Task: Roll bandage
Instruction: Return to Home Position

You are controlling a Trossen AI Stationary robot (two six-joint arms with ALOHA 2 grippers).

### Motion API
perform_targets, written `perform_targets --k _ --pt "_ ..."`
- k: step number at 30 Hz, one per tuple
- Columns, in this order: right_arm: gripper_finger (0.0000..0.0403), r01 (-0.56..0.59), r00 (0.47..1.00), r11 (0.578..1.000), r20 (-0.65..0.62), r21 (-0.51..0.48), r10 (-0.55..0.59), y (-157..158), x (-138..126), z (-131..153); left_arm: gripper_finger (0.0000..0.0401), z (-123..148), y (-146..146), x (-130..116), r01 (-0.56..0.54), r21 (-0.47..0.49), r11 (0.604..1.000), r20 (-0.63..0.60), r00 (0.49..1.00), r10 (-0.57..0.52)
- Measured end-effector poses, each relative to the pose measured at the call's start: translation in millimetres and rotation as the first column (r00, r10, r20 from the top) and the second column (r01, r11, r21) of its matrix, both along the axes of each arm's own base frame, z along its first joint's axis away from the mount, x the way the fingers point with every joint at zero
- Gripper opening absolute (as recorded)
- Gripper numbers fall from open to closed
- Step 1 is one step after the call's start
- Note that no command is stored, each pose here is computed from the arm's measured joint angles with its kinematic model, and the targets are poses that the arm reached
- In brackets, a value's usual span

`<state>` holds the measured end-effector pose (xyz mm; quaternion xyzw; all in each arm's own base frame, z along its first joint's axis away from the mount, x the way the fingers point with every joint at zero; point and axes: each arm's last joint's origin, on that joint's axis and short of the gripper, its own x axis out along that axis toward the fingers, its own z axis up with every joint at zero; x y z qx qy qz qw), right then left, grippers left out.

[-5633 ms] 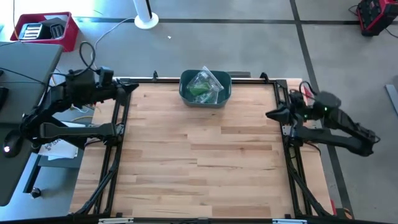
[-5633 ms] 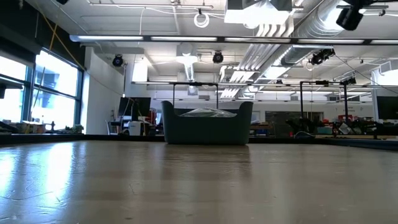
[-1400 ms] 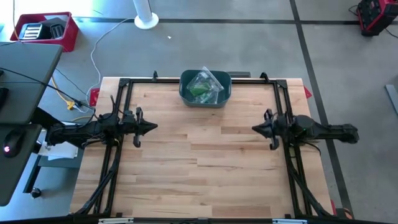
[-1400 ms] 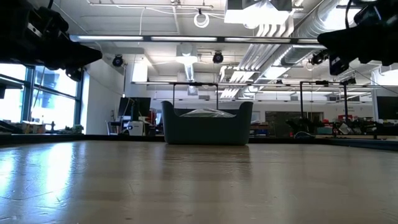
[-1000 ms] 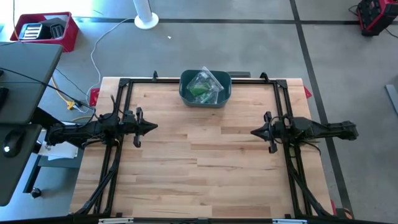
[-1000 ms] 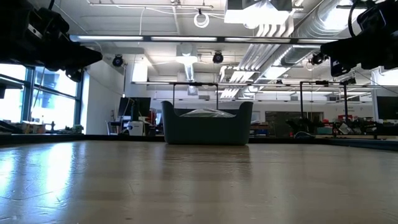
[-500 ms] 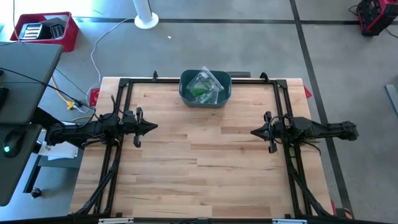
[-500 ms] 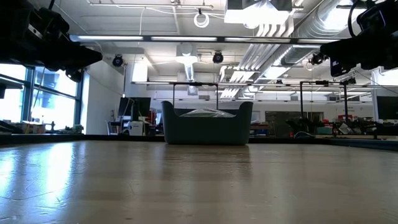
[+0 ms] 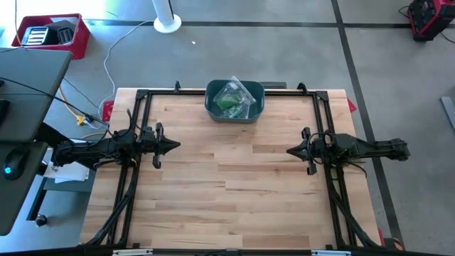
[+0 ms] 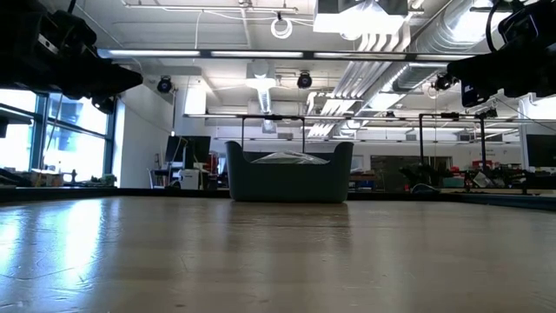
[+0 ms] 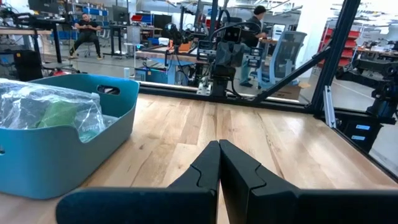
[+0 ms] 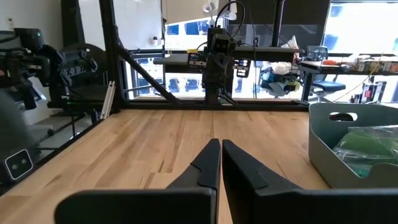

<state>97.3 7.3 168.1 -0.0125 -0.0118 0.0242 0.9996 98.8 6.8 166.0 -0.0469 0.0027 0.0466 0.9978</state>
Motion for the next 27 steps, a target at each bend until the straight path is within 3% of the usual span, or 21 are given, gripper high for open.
perform_targets --k 27 --pt "0.0007 0.001 1.000 1.000 0.000 0.000 -0.001 0.0 0.0 0.0 0.0003 0.2 0.3 0.0 -0.010 -0.007 1.000 0.002 1.000 0.010"
